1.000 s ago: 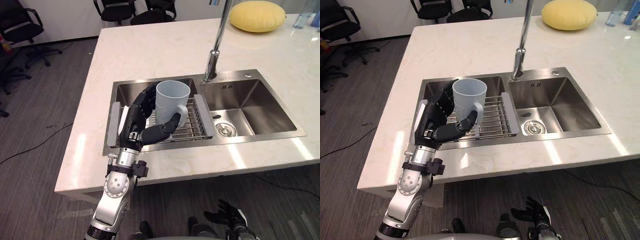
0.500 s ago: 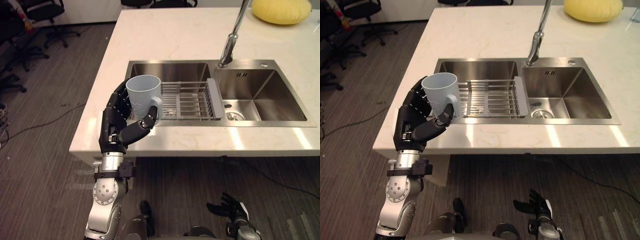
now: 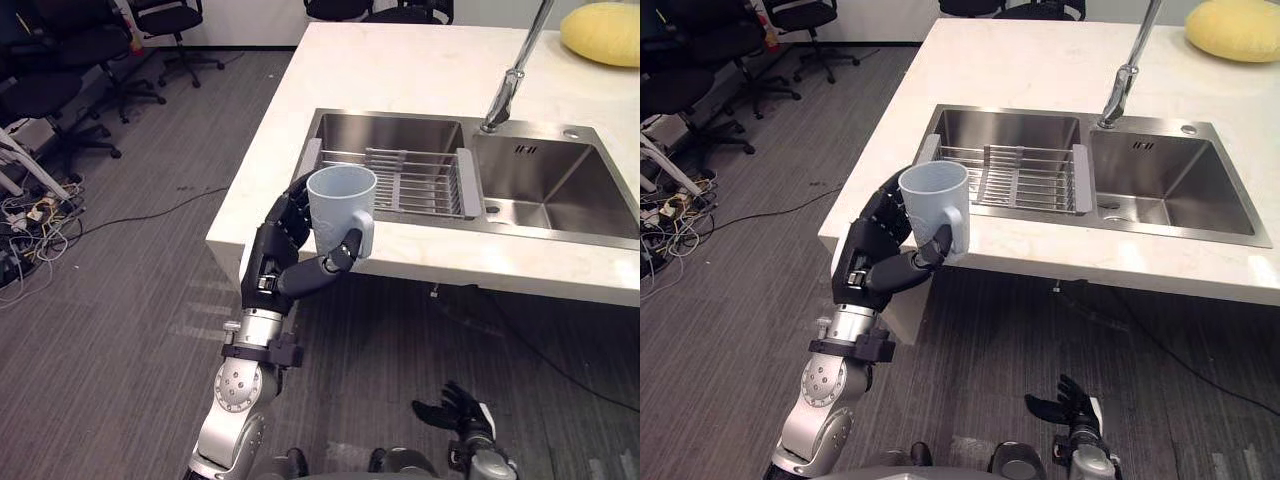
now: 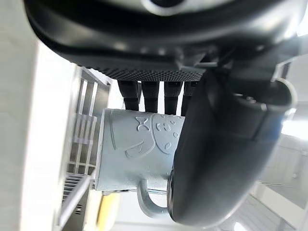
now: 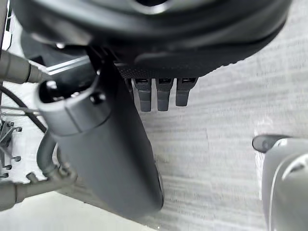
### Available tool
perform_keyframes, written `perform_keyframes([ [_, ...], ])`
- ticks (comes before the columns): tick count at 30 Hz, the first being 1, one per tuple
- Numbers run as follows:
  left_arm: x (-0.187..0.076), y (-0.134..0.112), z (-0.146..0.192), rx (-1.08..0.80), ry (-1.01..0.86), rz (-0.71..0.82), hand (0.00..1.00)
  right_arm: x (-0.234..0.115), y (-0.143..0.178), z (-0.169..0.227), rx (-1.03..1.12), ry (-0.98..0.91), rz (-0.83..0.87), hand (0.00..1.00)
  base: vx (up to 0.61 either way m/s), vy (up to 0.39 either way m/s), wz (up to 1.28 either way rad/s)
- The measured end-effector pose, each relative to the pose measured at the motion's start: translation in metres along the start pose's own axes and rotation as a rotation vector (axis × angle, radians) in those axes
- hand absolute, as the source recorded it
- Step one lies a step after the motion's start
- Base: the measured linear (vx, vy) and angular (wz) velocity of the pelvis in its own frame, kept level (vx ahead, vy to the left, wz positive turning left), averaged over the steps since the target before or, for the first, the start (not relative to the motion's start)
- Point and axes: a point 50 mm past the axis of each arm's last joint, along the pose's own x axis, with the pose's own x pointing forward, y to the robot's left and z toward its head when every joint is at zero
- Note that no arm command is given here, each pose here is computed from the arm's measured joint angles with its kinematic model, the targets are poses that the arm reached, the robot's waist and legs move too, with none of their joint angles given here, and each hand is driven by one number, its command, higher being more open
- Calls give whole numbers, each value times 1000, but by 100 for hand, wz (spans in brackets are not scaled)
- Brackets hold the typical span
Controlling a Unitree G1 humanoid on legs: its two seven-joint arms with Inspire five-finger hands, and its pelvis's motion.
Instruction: Walk over to the sink, pick up the cup, carry it to the dishwasher, place the cup inside the dishwasher, then close the dishwasher door
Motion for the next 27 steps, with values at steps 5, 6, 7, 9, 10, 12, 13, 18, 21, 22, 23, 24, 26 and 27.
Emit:
perform_keyframes([
  [5, 0, 2, 0, 23, -3, 17, 30, 0, 0, -1, -3, 2, 0, 90, -52, 82, 14],
  [6, -1, 2, 0, 22, 0, 18, 30, -1, 0, -2, -3, 6, -2, 90, -40, 42, 30],
  [7, -2, 3, -1, 22, 5, 25, 30, -2, 0, -4, -3, 10, -2, 90, -46, 25, 48],
  [9, -7, 6, -4, 23, 25, 44, 30, -4, -1, -10, -3, 26, -7, 90, -20, 3, 67],
  [10, -8, 6, -4, 21, 28, 47, 30, -5, -1, -13, -1, 34, -12, 90, 0, -27, 99],
  [12, -8, 6, -4, 17, 25, 52, 30, -6, 0, -17, 2, 52, -22, 90, -29, -16, 106],
  [13, -7, 7, -3, 16, 22, 62, 30, -6, 0, -17, 4, 53, -26, 90, -85, 25, 124],
  [18, -10, 24, -2, 19, 10, 186, 30, -6, -16, -15, -31, 46, -86, 90, -46, 79, 165],
  [21, -13, 32, -2, 43, 21, 208, 30, -2, -15, -2, -53, 4, -84, 90, 21, 164, 142],
  [22, -15, 35, -6, 47, 39, 218, 30, 1, -13, 4, -58, -11, -82, 90, 100, 246, 159],
  [23, -20, 38, -13, 47, 79, 238, 30, 5, -10, 11, -67, -27, -72, 90, 83, 210, 133],
  [24, -22, 39, -15, 48, 88, 243, 30, 5, -9, 13, -68, -32, -68, 90, 117, 307, 109],
  [26, -31, 40, -26, 36, 159, 262, 30, 11, -4, 29, -93, -70, -52, 90, 117, 290, 113],
  [27, -32, 39, -27, 31, 167, 261, 30, 12, -2, 31, -93, -73, -48, 90, 141, 242, 144],
])
